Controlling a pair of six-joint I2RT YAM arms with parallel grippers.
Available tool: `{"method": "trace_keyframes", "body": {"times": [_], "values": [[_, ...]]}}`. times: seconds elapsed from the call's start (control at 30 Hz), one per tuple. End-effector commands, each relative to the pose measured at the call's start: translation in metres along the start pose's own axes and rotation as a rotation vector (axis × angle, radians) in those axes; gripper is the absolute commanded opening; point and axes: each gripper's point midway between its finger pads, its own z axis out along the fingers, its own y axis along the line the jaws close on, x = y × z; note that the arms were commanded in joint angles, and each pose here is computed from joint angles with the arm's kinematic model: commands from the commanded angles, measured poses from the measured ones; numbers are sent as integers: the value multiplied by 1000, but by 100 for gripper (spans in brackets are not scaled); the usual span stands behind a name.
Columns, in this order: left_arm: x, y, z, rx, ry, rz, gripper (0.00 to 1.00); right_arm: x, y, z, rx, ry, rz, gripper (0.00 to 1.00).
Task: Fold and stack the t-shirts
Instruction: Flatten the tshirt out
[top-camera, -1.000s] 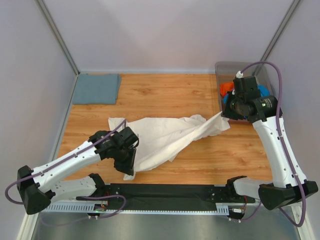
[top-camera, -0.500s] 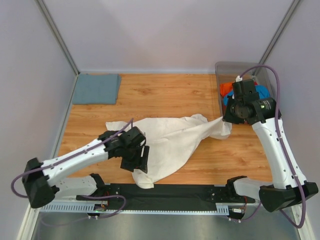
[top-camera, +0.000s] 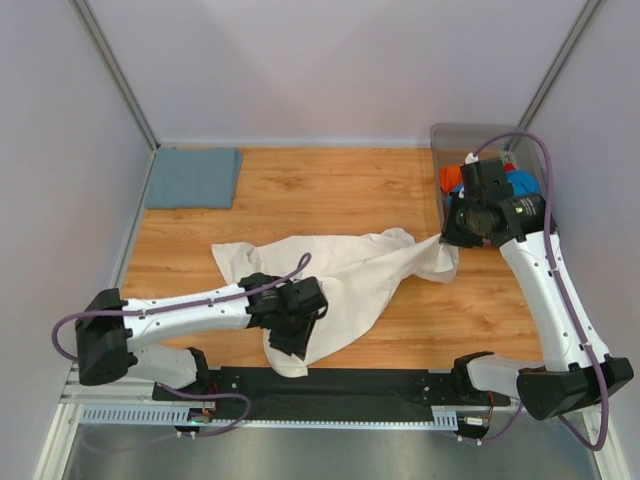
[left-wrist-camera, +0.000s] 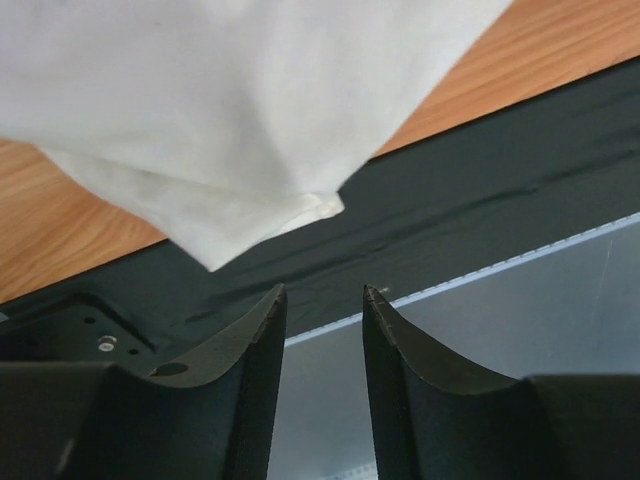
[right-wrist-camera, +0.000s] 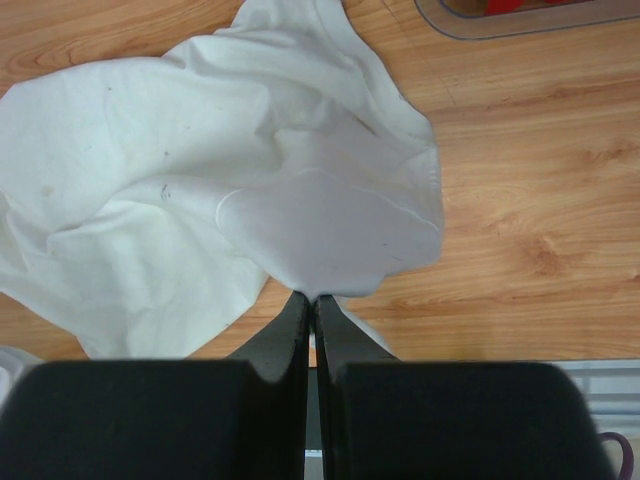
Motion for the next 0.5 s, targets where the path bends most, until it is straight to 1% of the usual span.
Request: {"method": "trace_keyframes", "body": {"times": [0.0, 0.07, 0.13, 0.23, 0.33, 0.4, 0.47], "values": [[7, -27, 7, -4, 51, 29, 44, -7, 6, 0, -34, -43, -9, 0], [17, -36, 16, -18, 84, 70, 45, -4, 4, 1, -32, -39, -13, 0], [23, -42, 21, -14, 98, 85, 42, 1, 4, 2, -34, -32, -16, 0], [25, -42, 36, -18, 97, 50, 40, 3, 2, 1, -35, -33, -19, 0], [22, -37, 51, -33, 67, 21, 47, 5, 3, 1, -41, -29, -20, 0], [18, -36, 56, -47, 47, 15, 48, 7, 5, 2, -47, -23, -24, 0], [16, -37, 60, -60, 51, 25, 49, 8, 6, 1, -52, -22, -27, 0]]}}
